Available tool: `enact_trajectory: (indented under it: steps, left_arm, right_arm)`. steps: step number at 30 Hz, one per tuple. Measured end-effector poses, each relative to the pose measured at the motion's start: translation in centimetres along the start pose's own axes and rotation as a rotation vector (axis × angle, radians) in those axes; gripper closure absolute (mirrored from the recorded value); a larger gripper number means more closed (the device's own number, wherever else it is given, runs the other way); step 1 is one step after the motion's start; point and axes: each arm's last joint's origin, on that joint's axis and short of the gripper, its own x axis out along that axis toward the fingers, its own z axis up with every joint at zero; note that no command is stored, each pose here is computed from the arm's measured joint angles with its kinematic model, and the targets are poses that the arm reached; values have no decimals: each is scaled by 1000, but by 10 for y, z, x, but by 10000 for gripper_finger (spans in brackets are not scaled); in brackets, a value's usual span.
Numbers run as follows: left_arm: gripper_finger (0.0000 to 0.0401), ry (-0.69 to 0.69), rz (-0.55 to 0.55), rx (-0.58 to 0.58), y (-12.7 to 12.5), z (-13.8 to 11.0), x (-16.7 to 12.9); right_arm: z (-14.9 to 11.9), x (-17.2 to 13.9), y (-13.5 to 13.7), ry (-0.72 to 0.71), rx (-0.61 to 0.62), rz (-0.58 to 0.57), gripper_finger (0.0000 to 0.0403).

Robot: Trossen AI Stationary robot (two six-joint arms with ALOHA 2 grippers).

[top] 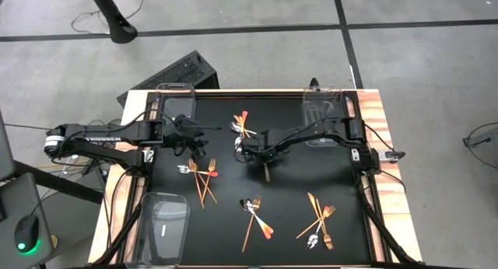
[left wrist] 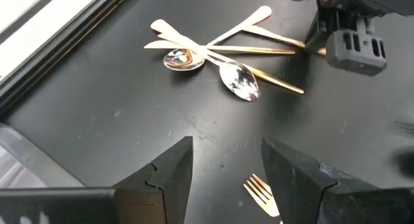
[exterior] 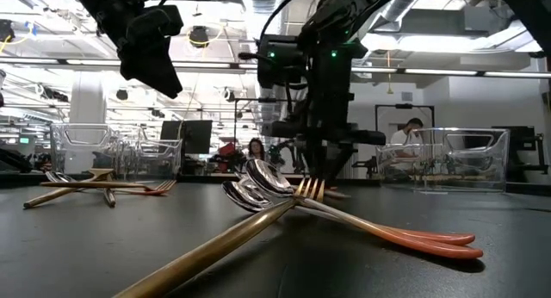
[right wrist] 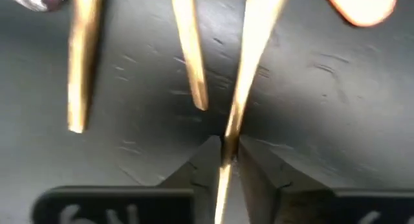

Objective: Sort silverware by color (type)
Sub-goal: Put the gold table knife into the top right transparent bin

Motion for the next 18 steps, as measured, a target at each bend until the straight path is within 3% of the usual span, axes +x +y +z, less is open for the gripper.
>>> enact_trajectory:
  steps: [6, 13, 18]
  left_arm:
    - [230, -17, 23, 46, 0, 1, 0]
    - [230, -36, 44, 22, 1, 2, 0]
    - [230, -36, 44, -28, 1, 2, 0]
  right_arm:
    - [-7, -3, -2, 57, -55, -21, 384]
    - [-16, -13, -7, 107, -114, -39, 387]
    - [-14, -44, -15, 68, -141, 18, 387]
